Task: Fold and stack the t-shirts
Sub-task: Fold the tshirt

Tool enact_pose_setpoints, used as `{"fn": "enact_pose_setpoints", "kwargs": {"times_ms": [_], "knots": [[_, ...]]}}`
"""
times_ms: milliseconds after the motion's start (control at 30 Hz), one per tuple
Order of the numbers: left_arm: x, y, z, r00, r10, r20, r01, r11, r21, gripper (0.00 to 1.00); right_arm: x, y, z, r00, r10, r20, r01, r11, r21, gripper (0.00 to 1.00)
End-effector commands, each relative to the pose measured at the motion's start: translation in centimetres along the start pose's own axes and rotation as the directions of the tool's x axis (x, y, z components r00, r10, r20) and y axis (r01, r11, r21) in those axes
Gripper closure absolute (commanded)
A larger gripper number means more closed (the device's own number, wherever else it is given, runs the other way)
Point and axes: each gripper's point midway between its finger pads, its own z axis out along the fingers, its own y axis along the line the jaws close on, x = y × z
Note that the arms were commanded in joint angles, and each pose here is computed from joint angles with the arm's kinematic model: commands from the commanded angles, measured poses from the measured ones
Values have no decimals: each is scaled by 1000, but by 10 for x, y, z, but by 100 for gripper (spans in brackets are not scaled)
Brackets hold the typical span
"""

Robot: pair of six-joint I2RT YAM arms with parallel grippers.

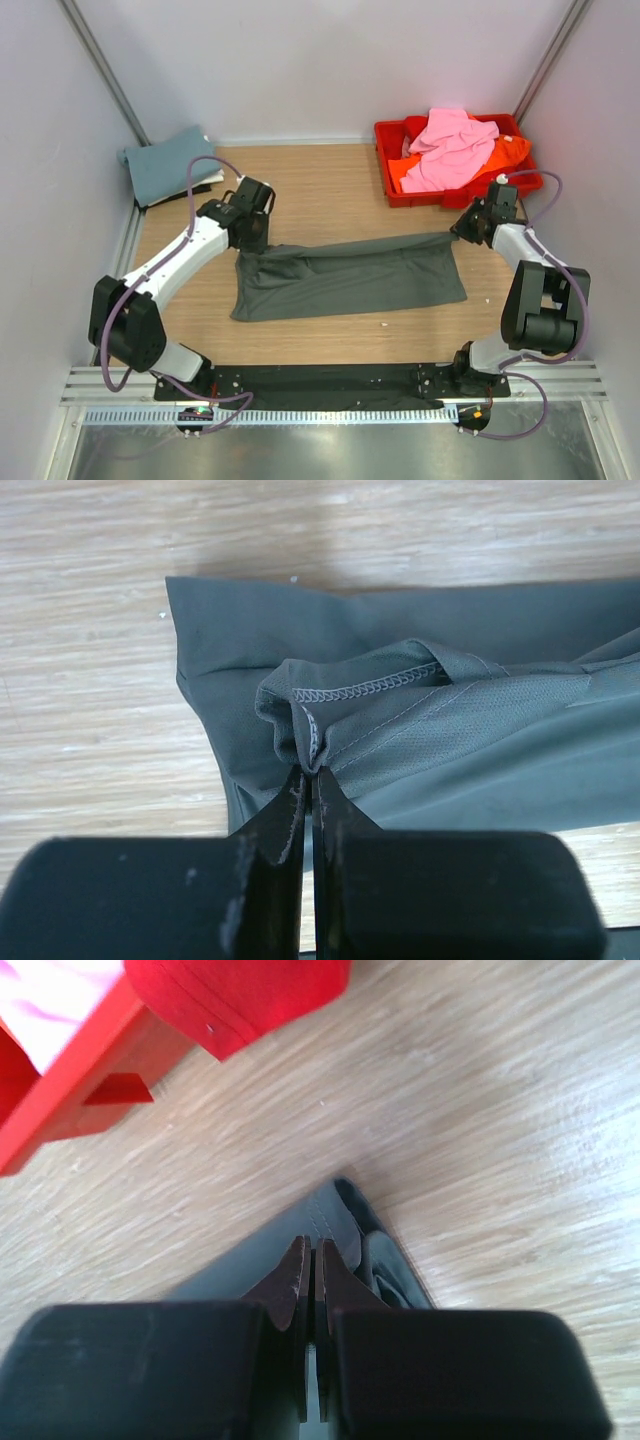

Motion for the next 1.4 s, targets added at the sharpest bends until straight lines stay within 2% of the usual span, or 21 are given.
{"fn": "enact_pose_setpoints", "kwargs": {"times_ms": [0, 267, 333, 367, 400, 433, 467, 500, 533, 567, 733, 800, 867, 967, 1033, 1200, 1367], "knots": [[2, 3, -12, 1000, -8, 24, 8, 1000, 0, 99, -4, -4, -10, 999, 10, 35, -10, 1000, 17, 99], [36, 11, -26, 999, -20, -51, 19, 1000, -8, 95, 20, -19, -31, 999, 50, 17, -51, 996, 71, 99], [51, 11, -30, 997, -29, -77, 30, 1000, 1, 87, 23, -26, -33, 998, 53, 19, -55, 993, 102, 99], [60, 11, -32, 994, -31, -102, 31, 1000, 2, 82, 25, -30, -33, 998, 54, 17, -55, 991, 122, 95], [73, 9, -32, 990, -40, -137, 42, 999, 14, 75, 31, -36, -33, 998, 58, -10, -56, 987, 151, 86], [79, 7, -38, 990, -39, -134, 44, 998, 35, 61, 33, -39, -32, 998, 57, -18, -53, 984, 168, 74], [84, 7, -40, 989, -48, -141, 54, 998, 39, 54, 30, -45, -33, 998, 56, -6, -54, 977, 205, 37], [92, 7, -42, 985, -79, -150, 85, 996, 38, 48, 32, -49, -35, 998, 59, -13, -54, 972, 230, 24], [94, 4, -49, 987, -83, -136, 93, 993, 67, 30, 26, -54, -38, 998, 55, 14, -57, 964, 261, 16], [94, 2, -53, 988, -93, -125, 104, 991, 83, 25, 22, -55, -41, 998, 53, 31, -60, 960, 272, 6], [83, 4, -56, 988, -147, -42, 151, 985, 89, 23, -3, -31, -60, 991, 53, 121, -74, 981, 179, 4], [76, -2, -51, 986, -163, -24, 164, 981, 103, 23, -9, 0, -66, 990, 44, 137, -48, 998, 28, 5], [66, -12, -45, 980, -198, -3, 196, 970, 140, 26, -4, 28, -67, 994, 11, 111, 0, 995, -102, 10], [62, -22, -27, 966, -259, -8, 257, 953, 160, 31, 11, 59, -61, 995, -82, 60, 92, 980, -175, 19], [67, -24, -11, 960, -281, -22, 281, 949, 141, 34, 32, 69, -48, 991, -135, -4, 132, 976, -173, 23], [85, -18, 23, 946, -315, -73, 319, 946, 53, 35, 76, 61, -18, 978, -165, -125, 147, 979, -140, 27], [100, -20, 56, 938, -323, -129, 326, 945, 6, 37, 119, 33, 3, 948, -170, -270, 166, 985, -39, 29]]}}
